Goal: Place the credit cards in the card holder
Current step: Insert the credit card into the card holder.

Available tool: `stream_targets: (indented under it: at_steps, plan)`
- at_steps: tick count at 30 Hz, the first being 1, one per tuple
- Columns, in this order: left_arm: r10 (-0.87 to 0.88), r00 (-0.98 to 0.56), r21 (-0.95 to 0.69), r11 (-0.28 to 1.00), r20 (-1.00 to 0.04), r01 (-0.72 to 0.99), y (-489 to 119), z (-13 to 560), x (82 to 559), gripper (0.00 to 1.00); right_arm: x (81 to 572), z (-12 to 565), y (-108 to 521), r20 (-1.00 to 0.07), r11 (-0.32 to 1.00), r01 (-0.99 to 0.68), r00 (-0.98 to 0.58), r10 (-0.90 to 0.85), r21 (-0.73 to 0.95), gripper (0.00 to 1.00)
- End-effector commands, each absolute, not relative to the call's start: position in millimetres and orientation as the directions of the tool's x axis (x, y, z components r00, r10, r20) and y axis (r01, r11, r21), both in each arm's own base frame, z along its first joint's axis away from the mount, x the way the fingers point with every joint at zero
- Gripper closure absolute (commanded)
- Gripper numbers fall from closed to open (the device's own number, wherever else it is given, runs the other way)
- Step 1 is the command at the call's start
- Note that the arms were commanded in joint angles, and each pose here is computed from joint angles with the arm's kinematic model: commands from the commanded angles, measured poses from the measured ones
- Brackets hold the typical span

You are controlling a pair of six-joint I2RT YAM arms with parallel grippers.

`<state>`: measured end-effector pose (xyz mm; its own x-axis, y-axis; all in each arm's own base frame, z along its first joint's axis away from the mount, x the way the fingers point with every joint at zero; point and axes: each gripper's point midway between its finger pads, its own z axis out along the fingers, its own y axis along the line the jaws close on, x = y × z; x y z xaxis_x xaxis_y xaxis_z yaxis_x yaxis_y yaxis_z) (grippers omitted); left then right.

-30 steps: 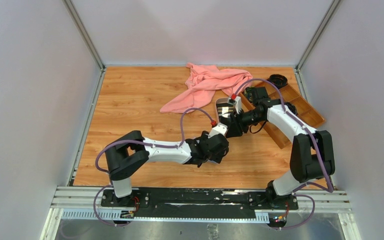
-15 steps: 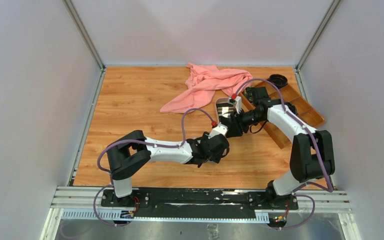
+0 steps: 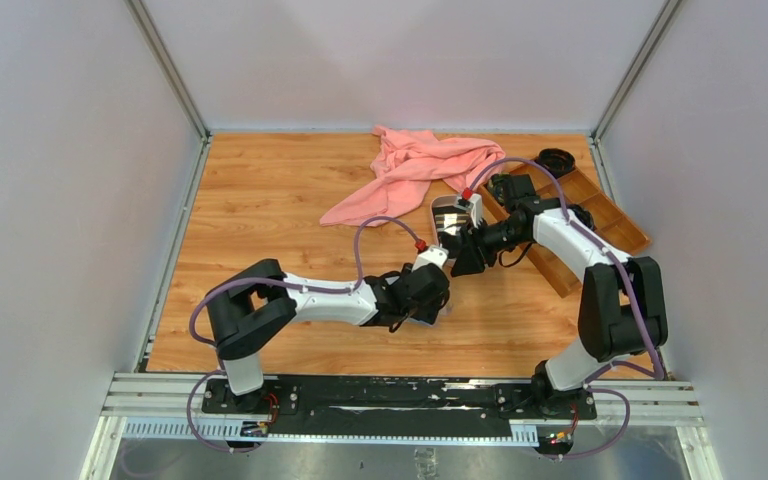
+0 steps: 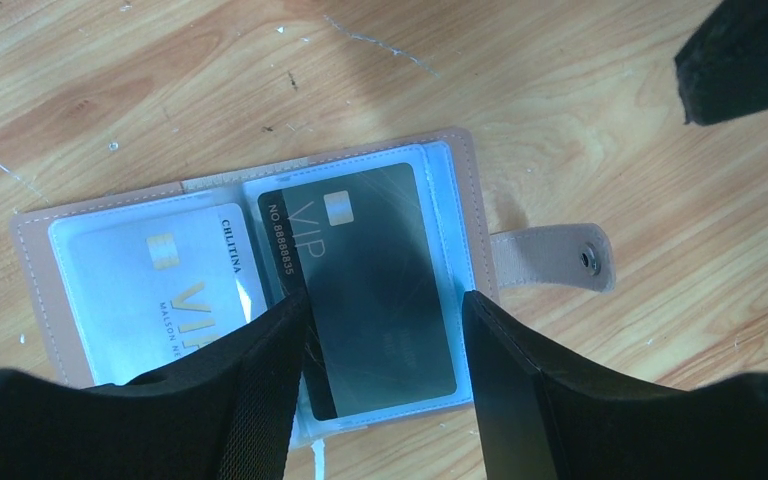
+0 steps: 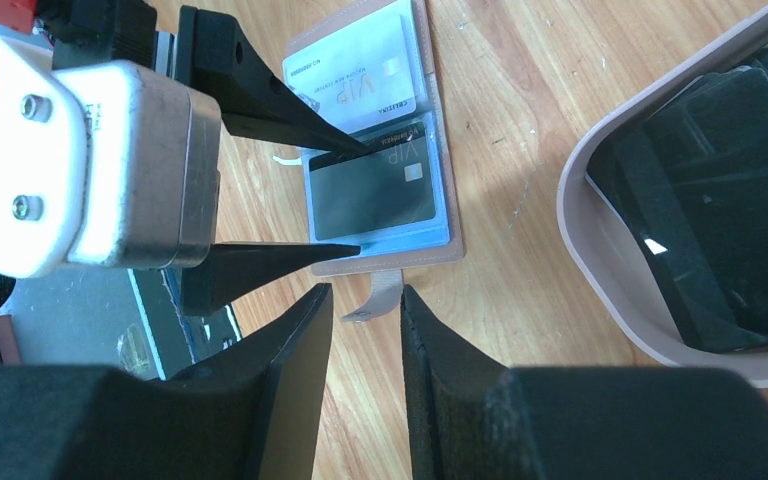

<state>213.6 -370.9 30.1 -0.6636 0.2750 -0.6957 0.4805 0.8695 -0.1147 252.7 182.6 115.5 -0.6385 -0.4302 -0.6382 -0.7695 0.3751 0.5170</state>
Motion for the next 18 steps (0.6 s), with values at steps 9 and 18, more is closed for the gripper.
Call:
stream_targets:
  at_steps: [9, 18]
  plan:
    - [0.218, -0.731, -0.215, 0.867, -0.647, 0.449, -352, 19, 209, 0.33, 253, 116, 181, -0.624, 0.373, -0.749, -0.663, -0.414, 0.548, 0.65]
    - [0.216, -0.755, -0.261, 0.85, -0.619, 0.457, -354, 11, 204, 0.32, 248, 112, 185, -0.609, 0.35, -0.731, -0.682, -0.406, 0.585, 0.65]
